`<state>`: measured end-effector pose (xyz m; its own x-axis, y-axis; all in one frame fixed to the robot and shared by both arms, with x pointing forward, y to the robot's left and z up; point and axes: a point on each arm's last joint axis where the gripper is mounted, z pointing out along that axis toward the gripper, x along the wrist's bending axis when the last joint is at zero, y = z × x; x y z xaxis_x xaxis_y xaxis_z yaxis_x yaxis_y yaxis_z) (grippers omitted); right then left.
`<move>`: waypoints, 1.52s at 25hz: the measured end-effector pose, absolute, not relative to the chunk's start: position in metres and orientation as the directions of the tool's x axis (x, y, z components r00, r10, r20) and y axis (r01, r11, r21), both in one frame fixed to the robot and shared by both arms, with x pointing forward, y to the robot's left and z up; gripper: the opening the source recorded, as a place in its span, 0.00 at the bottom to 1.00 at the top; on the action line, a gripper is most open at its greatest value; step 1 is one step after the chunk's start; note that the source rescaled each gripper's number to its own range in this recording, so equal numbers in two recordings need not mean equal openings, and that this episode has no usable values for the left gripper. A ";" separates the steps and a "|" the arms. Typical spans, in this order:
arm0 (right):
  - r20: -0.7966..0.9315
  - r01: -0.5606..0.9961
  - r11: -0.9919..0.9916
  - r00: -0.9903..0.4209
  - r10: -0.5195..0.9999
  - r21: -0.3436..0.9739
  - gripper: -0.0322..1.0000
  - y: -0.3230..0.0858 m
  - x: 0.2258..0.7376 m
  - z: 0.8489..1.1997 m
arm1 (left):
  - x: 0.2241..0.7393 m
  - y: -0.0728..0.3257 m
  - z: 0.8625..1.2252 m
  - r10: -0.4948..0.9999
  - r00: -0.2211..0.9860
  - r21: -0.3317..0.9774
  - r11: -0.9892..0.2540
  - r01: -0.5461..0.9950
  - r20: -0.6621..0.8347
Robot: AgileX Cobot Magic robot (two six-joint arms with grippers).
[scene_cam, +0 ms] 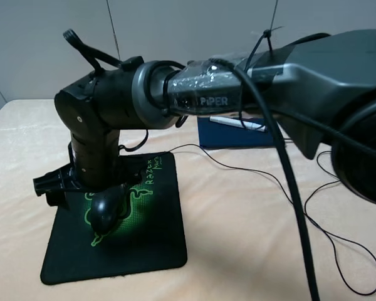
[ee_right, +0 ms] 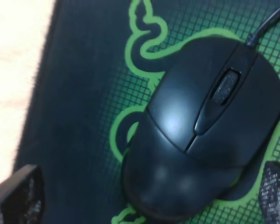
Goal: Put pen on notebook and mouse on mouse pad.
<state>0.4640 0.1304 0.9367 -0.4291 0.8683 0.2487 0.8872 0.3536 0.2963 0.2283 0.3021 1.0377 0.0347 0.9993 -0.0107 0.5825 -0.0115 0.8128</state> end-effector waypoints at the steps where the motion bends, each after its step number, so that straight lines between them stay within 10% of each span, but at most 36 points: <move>1: 0.247 0.885 0.355 -0.432 0.868 0.300 1.00 0.129 0.464 0.942 | 0.228 0.302 1.038 0.999 0.035 0.813 -0.012 0.582 -0.011; 38: 0.075 0.693 0.664 -0.706 0.705 0.282 1.00 0.069 0.433 1.066 | 0.228 0.302 1.038 0.999 0.035 0.813 -0.012 0.582 -0.011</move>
<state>0.4334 0.0691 1.0659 -0.7055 0.7047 0.0750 0.6928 0.6635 0.2823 0.2283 0.3021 1.0377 0.0347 0.9993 -0.0107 0.5825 -0.0115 0.8128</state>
